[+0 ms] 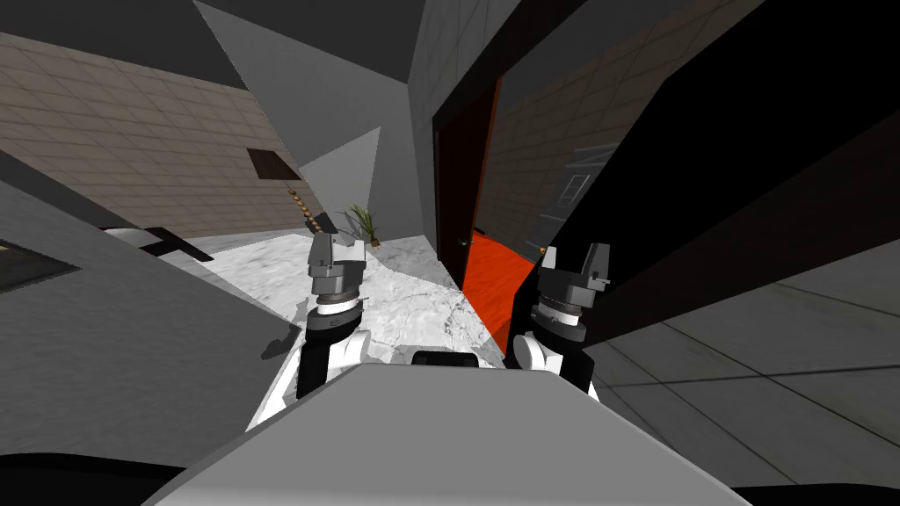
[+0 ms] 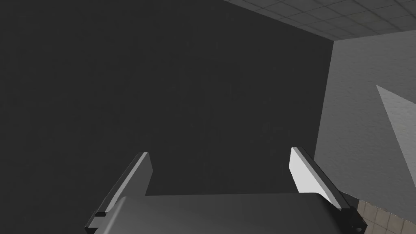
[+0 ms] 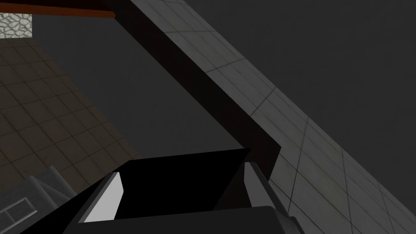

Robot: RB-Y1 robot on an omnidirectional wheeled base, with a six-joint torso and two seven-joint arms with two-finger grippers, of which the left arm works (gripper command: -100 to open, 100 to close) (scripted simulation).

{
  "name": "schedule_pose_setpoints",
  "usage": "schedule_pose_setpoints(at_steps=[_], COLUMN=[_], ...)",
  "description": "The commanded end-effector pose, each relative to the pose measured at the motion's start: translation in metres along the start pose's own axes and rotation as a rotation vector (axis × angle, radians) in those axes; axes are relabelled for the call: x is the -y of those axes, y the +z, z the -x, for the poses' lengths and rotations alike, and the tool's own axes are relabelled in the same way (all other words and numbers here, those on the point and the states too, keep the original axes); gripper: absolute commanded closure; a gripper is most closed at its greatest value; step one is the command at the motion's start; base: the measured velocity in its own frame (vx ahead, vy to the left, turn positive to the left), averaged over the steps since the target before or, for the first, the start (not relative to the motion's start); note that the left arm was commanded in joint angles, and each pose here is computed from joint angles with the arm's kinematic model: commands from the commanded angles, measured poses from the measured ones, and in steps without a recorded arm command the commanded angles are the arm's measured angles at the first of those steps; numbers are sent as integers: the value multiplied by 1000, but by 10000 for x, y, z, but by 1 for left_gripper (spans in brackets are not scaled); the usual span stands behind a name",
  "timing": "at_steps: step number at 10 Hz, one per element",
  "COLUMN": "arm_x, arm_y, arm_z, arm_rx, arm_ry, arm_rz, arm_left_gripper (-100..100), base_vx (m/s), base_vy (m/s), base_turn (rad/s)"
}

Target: Push the door open

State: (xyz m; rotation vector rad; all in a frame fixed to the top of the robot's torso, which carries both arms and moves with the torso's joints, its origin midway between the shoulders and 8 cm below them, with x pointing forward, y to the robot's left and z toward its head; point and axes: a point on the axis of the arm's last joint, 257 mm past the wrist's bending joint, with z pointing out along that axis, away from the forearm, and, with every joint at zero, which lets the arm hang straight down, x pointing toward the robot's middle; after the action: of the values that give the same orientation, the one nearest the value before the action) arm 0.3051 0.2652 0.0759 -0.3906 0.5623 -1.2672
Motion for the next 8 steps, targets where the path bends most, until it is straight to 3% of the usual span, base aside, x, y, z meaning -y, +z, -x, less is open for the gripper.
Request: schedule_pose_setpoints(at_steps=[1, 8], arm_x=[-105, -549], arm_y=[-23, -138], arm_z=[-44, -246], arm_rx=[-7, -32], arm_ry=[-16, -84], arm_rz=[14, 78], arm_left_gripper=[-100, -100], base_vx=[52, 87], base_vy=[-91, 47], base_turn=[-89, -74])
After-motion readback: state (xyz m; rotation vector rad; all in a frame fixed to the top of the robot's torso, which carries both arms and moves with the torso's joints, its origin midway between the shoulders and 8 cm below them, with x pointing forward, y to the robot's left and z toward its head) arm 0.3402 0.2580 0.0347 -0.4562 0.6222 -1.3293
